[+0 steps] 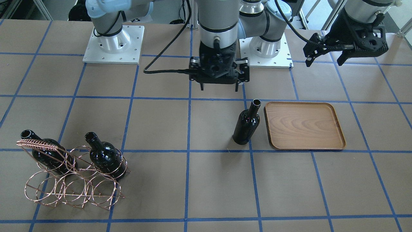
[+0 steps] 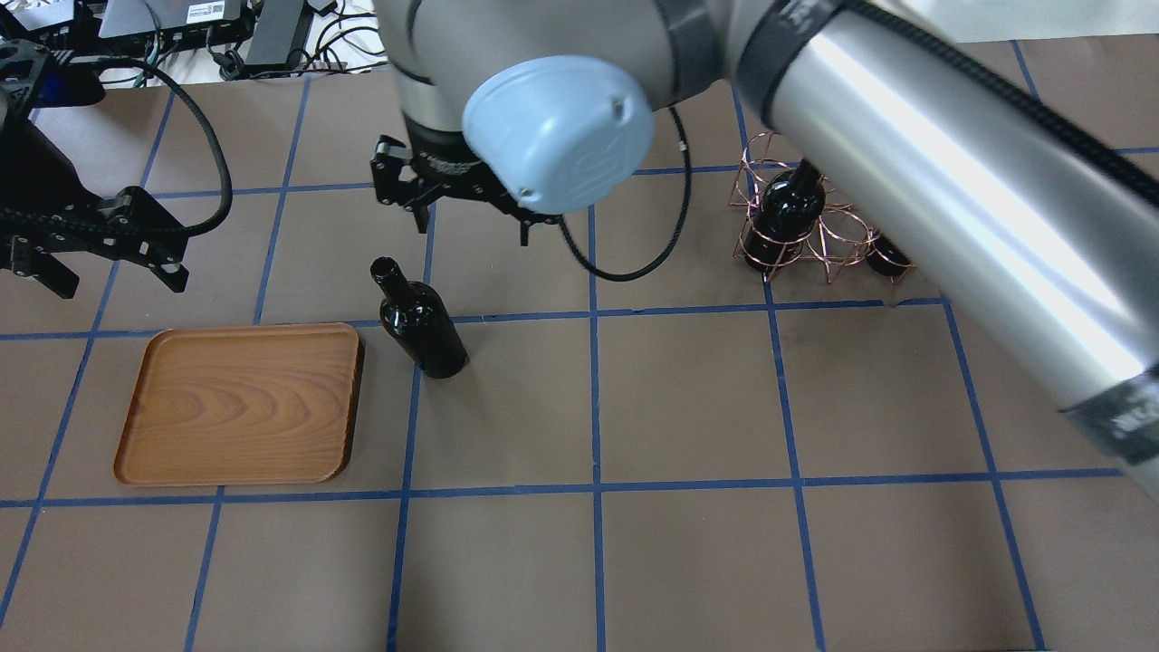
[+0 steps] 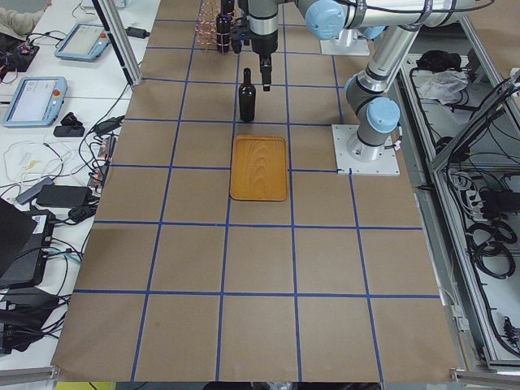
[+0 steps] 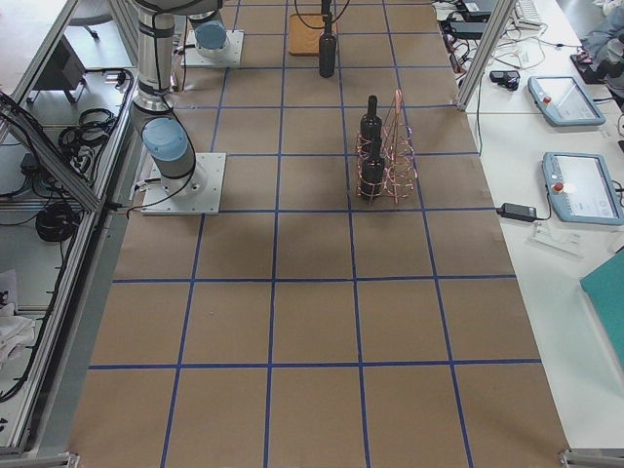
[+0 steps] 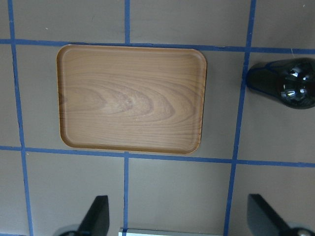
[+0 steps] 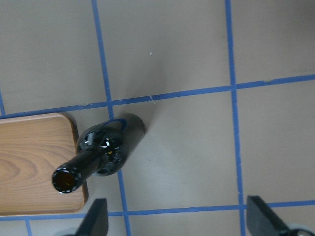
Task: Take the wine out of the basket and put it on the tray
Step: 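Move the left gripper over the standing bottle while the right gripper withdraws, then lower the left gripper onto the bottle neck and grasp it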
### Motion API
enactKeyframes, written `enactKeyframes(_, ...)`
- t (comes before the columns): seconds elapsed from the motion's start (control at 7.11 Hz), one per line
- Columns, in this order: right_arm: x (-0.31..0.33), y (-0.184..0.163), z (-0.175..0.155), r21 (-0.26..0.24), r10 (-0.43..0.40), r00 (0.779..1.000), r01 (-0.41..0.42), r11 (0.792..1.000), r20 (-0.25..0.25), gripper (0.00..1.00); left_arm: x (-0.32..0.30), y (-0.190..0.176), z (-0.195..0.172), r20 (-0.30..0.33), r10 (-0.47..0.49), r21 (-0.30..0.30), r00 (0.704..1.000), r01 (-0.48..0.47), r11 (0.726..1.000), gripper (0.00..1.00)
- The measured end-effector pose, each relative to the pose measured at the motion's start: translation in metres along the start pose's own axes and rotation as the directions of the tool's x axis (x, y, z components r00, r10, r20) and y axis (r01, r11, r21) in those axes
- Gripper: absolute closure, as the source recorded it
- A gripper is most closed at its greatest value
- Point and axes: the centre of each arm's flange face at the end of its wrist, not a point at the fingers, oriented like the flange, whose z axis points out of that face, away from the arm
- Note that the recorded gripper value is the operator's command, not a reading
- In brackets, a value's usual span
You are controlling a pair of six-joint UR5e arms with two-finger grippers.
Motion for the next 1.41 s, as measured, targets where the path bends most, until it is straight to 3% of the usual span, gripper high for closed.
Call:
enactKeyframes(0.42, 0.134, -0.01, -0.064, 0.02, -0.1, 0.988, 0.103, 0.994, -0.114, 0.0, 0.055, -0.007, -0.002, 0.01, 0.09, 0.057, 0.996, -0.091, 0.994, 0.0)
enactKeyframes(0.84, 0.198, -0.01, -0.104, 0.061, -0.166, 0.976, 0.175, 0.983, -0.138, 0.0, 0.126, -0.013, 0.012, -0.007, 0.191, 0.092, 0.982, -0.19, 0.977, 0.0)
enactKeyframes(1.41, 0.211, -0.015, -0.111, 0.071, -0.204, 0.97, 0.215, 0.974, -0.135, 0.0, 0.168, -0.032, 0.071, -0.016, 0.277, 0.074, 0.961, -0.276, 0.958, 0.11)
